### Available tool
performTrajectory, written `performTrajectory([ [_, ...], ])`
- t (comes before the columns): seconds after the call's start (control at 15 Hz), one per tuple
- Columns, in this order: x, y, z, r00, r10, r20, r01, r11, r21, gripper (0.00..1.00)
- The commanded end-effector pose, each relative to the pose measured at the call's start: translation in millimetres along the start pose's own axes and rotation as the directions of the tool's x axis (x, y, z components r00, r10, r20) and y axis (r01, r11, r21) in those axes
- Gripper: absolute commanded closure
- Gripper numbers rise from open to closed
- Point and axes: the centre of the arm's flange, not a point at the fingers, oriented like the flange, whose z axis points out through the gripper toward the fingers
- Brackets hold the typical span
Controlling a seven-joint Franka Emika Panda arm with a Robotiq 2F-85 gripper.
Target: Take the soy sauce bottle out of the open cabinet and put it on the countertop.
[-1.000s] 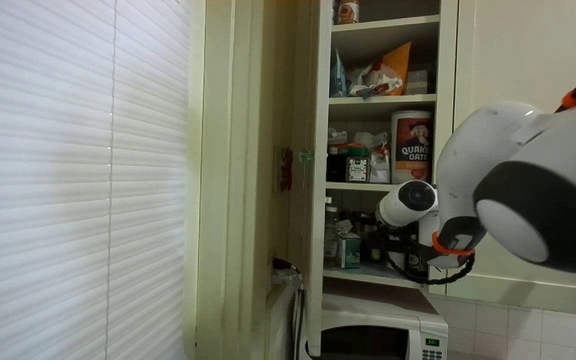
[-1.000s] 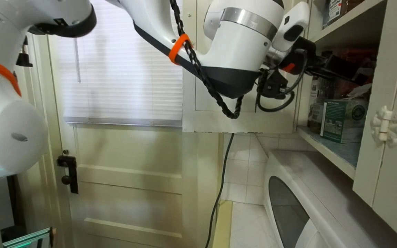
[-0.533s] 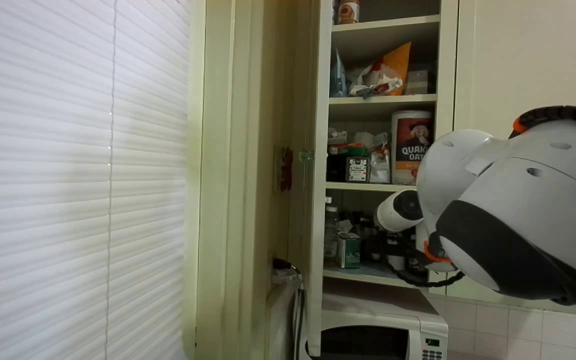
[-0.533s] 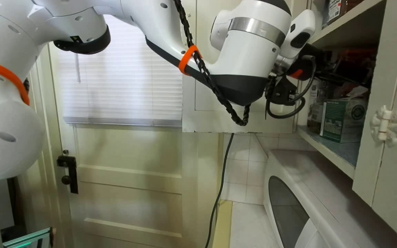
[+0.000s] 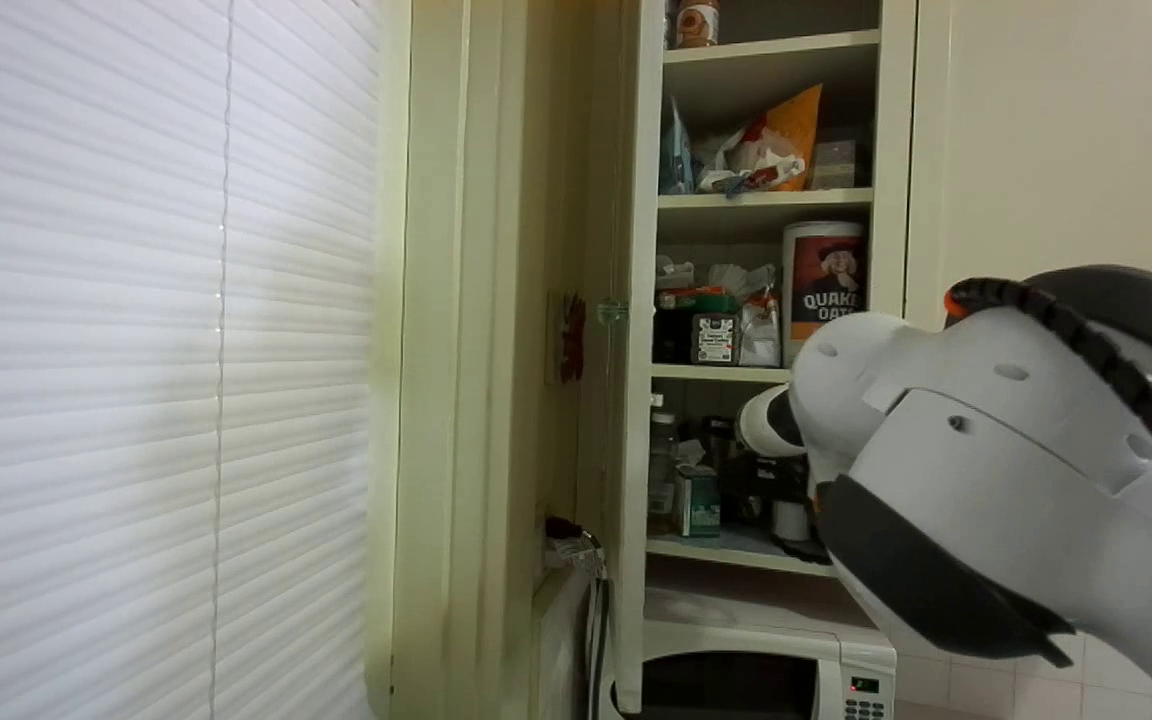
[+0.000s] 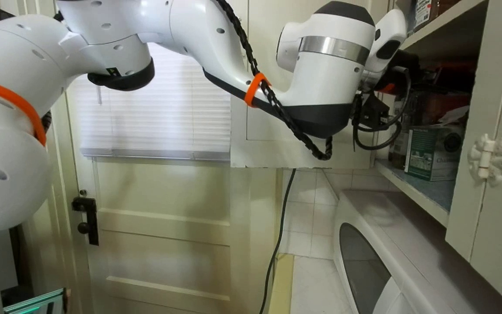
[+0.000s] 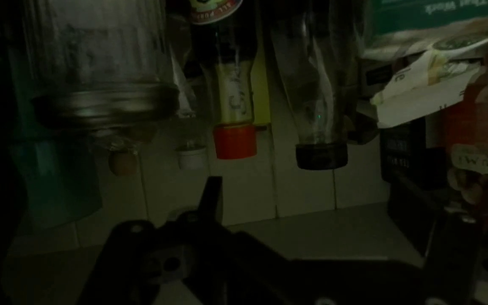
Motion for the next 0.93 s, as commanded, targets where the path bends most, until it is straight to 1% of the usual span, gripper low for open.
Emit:
performTrajectory([
  [0.0,-12.7,-1.9,26.8,0.997,0.006,-0.083,-0.008,1.0,-0.027,0.0],
  [0.4,-19.5,3.7,51.9,0.985,0.013,-0.172,-0.027,0.997,-0.078,0.0],
  [0.87,-34.5,8.4,66.5,0.981,0.008,-0.193,-0.028,0.994,-0.102,0.0],
])
